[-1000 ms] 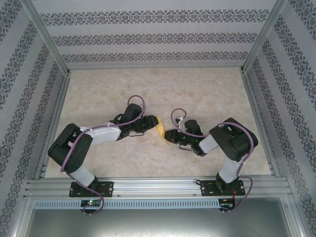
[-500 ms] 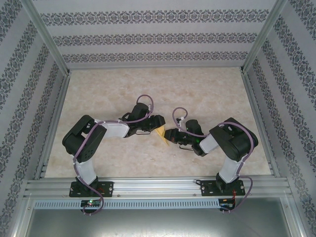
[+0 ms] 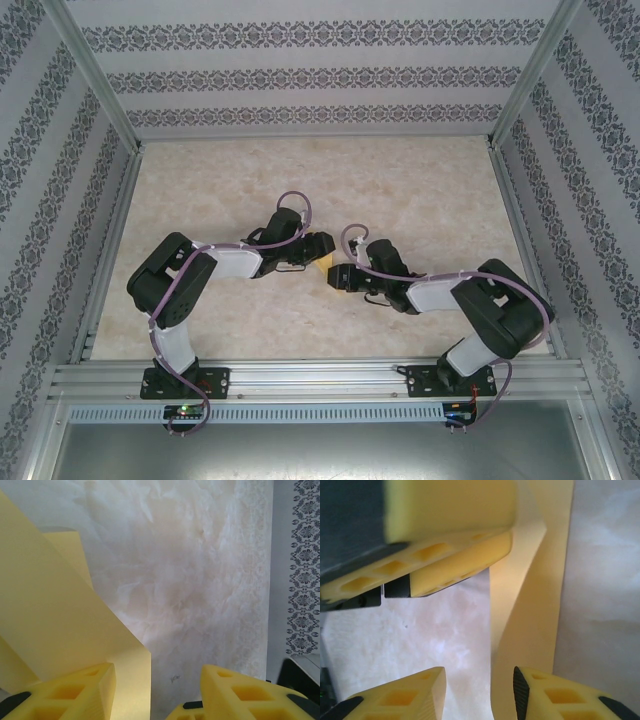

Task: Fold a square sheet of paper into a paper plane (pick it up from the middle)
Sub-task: Fold the wing for the fifth time at the center of the table.

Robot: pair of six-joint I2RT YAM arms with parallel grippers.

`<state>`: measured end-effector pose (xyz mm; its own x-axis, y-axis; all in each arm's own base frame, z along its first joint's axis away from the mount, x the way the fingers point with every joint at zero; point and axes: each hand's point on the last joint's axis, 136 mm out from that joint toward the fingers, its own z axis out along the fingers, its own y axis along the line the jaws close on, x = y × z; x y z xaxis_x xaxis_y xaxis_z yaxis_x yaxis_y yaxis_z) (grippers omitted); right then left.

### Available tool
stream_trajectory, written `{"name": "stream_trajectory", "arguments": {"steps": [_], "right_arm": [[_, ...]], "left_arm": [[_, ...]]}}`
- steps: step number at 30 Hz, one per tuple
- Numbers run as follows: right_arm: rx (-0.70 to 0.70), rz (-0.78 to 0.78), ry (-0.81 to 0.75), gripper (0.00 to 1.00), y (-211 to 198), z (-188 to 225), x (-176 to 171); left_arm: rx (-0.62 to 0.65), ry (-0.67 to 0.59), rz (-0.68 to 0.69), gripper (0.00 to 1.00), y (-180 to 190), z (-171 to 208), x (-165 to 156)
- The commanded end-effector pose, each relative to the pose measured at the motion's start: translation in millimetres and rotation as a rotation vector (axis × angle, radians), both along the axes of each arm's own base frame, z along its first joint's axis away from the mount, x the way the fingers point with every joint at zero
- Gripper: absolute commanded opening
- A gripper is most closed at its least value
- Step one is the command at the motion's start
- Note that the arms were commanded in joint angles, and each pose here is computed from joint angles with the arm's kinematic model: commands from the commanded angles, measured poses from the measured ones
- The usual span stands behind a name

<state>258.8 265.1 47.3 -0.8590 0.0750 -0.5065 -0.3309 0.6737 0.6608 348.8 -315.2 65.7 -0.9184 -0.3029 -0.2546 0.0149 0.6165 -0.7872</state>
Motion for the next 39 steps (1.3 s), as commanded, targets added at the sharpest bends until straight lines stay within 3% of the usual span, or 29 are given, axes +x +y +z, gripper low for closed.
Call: {"name": "stream_trajectory", "arguments": {"steps": [1,7,24,39], "right_arm": [[-0.209,0.001,-0.136,0.46,-13.7,-8.3,4.4],[-0.390,0.055,-0.335,0.51,-10.6,-1.1,9.9],[-0.433,0.131,-0.372,0.46,7.3,-18.6,15.1],[-0.260,0.107,-0.278,0.08,9.8,-13.2,11.3]], "left_arm": [[-0.023,-0.046,0.000,0.49,-8.3,10.3,8.1],[-0.023,-0.042,0.002,0.49,-8.1,8.8,7.9],[-0.042,-0.037,0.004,0.49,-10.5,9.6,8.8],[-0.032,-0.040,0.005,0.49,-8.3,12.4,7.9]]}}
